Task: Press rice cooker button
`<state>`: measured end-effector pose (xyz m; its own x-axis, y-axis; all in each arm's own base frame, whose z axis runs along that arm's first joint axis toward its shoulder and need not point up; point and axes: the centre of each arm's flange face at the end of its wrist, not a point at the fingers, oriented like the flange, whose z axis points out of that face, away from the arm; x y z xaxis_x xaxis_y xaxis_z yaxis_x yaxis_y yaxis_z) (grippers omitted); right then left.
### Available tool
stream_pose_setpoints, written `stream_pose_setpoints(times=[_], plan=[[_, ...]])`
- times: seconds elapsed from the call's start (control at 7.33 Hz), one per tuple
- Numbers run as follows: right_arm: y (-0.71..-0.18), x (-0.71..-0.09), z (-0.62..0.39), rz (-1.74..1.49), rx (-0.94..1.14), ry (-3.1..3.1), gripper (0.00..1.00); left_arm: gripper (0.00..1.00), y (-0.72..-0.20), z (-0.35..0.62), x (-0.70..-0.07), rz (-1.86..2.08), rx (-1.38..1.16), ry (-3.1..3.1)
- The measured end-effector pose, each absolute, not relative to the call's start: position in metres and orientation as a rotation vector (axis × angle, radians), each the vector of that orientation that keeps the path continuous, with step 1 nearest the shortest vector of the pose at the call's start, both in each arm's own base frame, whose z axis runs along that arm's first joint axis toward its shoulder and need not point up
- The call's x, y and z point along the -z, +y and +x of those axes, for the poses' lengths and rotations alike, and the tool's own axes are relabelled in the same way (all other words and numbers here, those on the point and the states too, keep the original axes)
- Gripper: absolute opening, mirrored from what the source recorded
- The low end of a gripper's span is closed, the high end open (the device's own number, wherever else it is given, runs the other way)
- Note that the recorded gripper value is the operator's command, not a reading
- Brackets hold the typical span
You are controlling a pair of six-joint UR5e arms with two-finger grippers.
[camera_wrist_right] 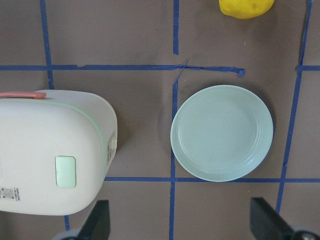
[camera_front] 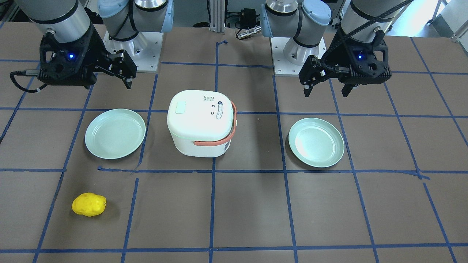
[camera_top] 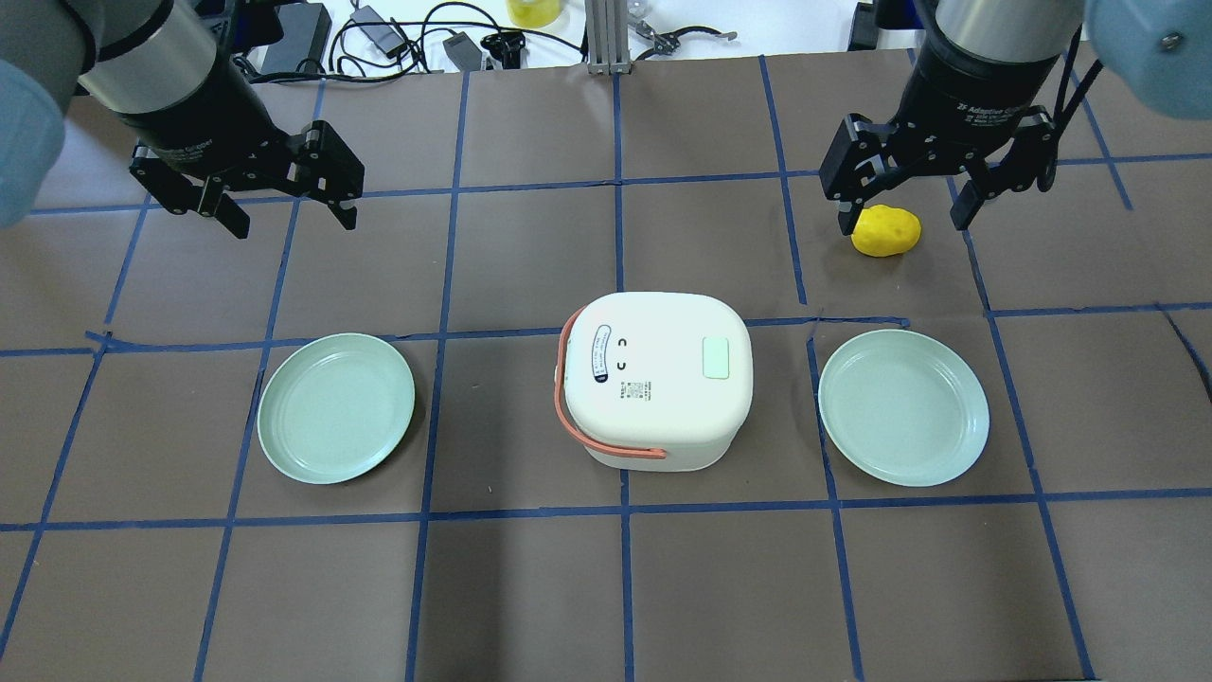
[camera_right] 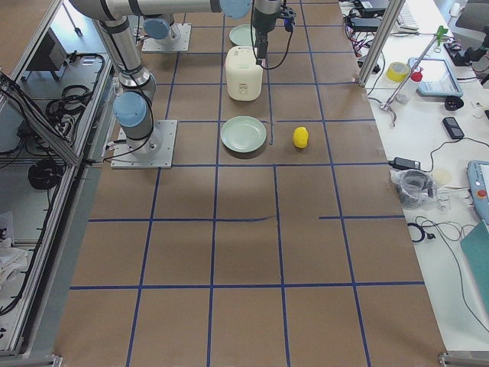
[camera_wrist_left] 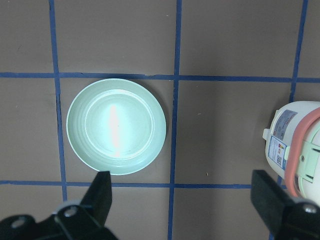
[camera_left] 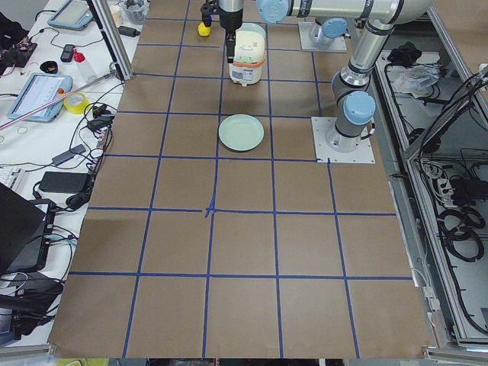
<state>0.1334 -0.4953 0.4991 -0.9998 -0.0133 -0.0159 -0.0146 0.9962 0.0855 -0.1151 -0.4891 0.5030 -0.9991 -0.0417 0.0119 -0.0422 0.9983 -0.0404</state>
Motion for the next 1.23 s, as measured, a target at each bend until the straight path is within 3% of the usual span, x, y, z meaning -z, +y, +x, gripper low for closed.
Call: stream_pose_setpoints(times=[1.23], plan=[[-0.5025,-0.4952,0.1333,-0.025,-0.090,3.133,1.00,1.00,-0.4891,-0.1151,-0.5030,0.067,-0.064,-3.129]])
